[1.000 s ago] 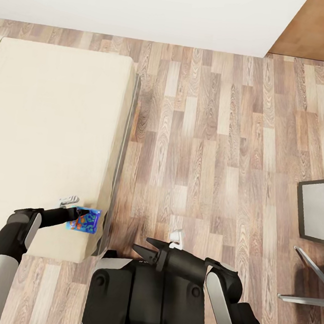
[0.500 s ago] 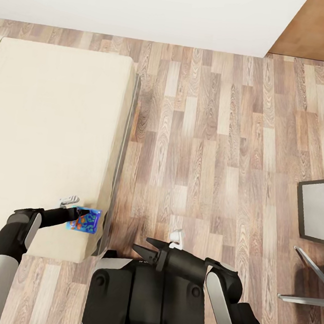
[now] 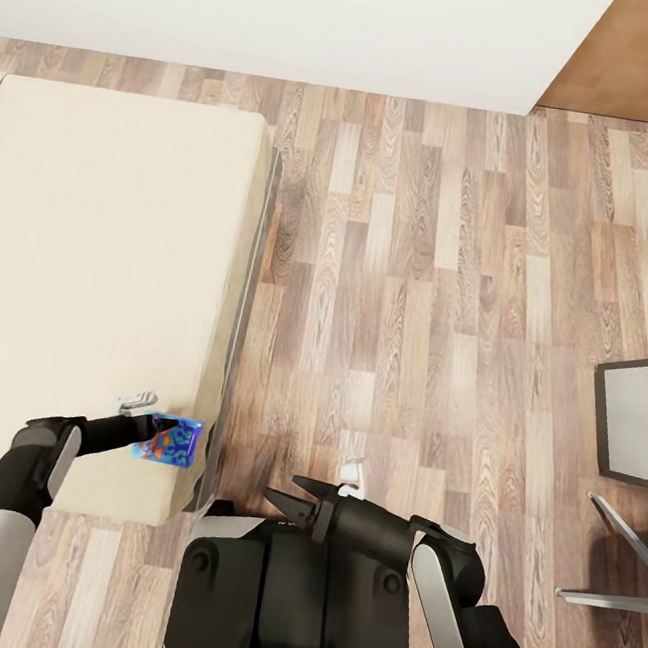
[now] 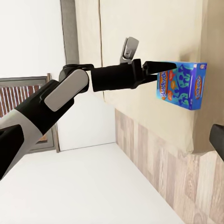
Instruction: Put all the toys in the child's room - the three board games (two on the bed and one on the table), the two jigsaw puzzles on the table, and the tennis ball on the table - inside the toy box on the table in the child's room.
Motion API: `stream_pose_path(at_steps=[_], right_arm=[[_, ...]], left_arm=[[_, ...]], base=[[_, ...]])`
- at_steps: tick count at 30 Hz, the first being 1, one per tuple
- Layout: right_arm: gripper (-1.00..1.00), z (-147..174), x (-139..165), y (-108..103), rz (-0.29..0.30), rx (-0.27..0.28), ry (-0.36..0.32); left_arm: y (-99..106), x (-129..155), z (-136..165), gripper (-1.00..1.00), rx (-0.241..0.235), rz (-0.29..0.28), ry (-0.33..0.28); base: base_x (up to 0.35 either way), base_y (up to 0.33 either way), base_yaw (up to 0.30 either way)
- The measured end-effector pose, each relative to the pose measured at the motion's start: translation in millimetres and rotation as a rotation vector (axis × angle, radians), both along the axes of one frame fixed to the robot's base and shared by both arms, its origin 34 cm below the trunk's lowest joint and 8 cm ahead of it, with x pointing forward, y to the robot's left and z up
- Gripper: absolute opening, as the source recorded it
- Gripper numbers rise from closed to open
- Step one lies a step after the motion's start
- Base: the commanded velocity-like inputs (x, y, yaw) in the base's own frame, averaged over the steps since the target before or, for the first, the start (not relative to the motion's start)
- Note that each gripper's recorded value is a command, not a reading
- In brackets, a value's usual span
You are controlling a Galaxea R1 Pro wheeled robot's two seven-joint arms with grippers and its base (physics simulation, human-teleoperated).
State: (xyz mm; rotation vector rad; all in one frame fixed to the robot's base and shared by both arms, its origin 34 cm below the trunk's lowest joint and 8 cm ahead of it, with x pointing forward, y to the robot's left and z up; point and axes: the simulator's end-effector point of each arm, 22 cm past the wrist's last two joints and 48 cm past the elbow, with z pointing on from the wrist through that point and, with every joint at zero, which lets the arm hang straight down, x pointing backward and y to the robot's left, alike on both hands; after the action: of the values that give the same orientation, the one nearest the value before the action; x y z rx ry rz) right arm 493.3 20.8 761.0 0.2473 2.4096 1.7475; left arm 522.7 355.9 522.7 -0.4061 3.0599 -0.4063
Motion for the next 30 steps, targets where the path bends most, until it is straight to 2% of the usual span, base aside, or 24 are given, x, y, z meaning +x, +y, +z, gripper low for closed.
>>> stream_pose_path(at_steps=[30], right_arm=[[1.0, 0, 0, 0, 0.0, 0.0, 0.001]], left_arm=[[28, 4, 6, 1.0, 0.041, 0.001, -0.009]], base=[[0.0, 0.0, 0.0]])
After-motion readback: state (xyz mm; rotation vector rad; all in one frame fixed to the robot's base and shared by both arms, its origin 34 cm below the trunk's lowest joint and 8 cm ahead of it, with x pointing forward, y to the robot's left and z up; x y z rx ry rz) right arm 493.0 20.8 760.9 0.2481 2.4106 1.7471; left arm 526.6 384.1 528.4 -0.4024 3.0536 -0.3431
